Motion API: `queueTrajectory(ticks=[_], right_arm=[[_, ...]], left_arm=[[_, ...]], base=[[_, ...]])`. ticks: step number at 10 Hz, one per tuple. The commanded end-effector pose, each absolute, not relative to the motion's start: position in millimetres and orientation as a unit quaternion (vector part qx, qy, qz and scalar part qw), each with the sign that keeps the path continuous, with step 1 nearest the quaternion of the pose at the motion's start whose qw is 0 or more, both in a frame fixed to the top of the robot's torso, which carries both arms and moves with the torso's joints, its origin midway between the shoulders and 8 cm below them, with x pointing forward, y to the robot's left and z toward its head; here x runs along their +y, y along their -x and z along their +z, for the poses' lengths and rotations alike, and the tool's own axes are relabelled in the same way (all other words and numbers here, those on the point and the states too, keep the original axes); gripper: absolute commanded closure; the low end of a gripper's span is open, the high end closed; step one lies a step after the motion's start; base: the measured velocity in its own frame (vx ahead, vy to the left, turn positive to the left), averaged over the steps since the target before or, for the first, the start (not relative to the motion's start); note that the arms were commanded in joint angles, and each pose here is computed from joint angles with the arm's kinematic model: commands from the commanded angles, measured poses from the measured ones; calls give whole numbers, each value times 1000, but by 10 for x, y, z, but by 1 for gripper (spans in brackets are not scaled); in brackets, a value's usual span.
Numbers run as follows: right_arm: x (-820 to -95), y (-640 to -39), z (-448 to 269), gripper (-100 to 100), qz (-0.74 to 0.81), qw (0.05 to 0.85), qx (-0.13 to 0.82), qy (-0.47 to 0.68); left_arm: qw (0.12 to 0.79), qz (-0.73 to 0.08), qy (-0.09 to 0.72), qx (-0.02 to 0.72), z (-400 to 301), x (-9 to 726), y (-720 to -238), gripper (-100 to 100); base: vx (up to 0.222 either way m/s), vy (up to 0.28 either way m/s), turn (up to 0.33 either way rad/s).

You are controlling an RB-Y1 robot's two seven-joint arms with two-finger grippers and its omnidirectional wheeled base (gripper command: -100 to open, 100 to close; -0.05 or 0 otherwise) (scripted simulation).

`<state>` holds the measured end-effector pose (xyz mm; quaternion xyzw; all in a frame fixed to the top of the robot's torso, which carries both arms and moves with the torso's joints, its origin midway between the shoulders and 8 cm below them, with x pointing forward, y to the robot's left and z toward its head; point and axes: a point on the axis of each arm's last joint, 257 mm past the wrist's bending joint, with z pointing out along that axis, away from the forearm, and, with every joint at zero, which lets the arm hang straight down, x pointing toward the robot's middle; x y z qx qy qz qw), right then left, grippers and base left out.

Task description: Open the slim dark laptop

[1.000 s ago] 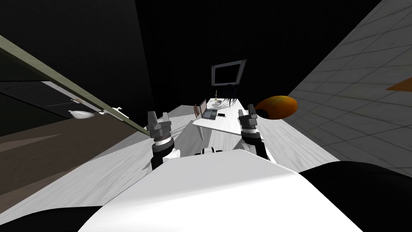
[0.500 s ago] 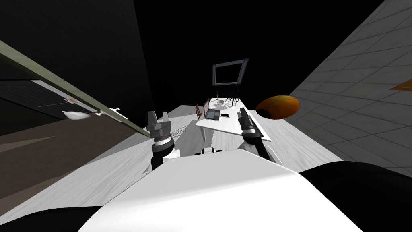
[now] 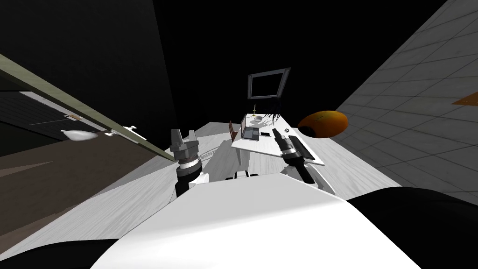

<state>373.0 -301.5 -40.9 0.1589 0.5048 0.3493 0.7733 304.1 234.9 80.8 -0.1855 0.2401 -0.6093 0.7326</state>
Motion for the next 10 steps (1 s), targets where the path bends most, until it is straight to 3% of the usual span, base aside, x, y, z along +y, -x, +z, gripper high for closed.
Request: queueTrajectory(ticks=[1,10], right_arm=[[-3193,-3821,-649,-100,259,779,559,-113],[-3833,-4020,-1153,-100,12,755,655,23]], left_arm=[[733,-609,186,240,808,2349,-3041,0],[733,-609,185,240,808,2349,-3041,0]], base=[[82,229,-61],[67,156,-22]])
